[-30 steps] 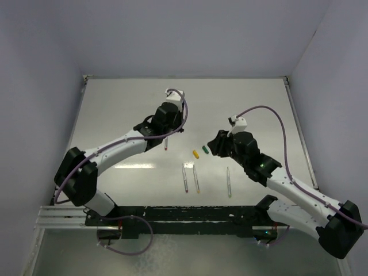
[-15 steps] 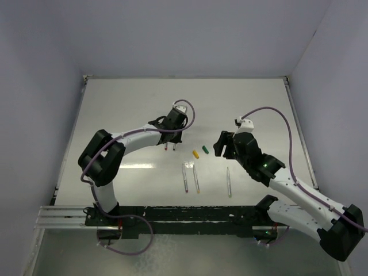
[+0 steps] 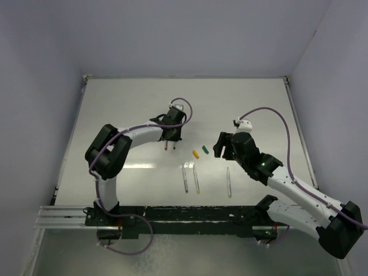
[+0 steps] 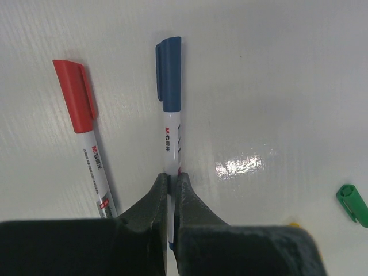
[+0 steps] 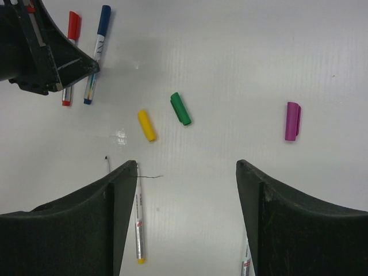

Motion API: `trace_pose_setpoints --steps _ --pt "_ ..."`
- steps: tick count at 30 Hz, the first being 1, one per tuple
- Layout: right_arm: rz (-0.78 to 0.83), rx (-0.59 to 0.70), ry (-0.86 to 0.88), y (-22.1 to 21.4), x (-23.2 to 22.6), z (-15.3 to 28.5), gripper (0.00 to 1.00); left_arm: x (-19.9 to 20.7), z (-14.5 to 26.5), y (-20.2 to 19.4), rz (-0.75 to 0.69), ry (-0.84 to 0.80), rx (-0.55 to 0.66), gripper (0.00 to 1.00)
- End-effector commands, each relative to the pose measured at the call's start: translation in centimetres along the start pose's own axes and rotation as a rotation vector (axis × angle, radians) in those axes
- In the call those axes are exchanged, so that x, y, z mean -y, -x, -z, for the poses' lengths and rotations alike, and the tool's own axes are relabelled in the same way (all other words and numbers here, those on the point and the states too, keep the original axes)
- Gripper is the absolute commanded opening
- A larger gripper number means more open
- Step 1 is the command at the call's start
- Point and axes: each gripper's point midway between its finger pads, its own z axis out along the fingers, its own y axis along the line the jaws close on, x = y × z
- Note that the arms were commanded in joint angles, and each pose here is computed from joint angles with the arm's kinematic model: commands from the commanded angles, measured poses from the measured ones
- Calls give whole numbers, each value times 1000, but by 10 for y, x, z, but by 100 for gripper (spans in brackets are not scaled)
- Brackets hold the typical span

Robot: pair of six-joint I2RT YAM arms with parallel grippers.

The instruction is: Insert the pens into the pen caps

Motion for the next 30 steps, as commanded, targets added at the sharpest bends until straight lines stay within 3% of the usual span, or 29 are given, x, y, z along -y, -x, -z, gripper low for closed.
trace_pose_setpoints --steps 1,12,21,23,27,30 --pt "-33 63 -1 20 -5 1 72 1 -8 7 46 -11 4 3" --pt "-24 79 8 24 -9 -3 72 6 -1 20 47 -34 29 33" --pt "-16 87 7 26 -8 -2 73 20 43 67 31 -97 151 37" --pt "-25 75 10 23 -8 -2 78 25 56 76 27 -126 181 39" --pt "-25 86 -38 24 0 -4 100 32 79 82 4 -181 207 39" --pt "-22 95 -76 25 6 -7 100 34 88 66 -21 -191 191 36"
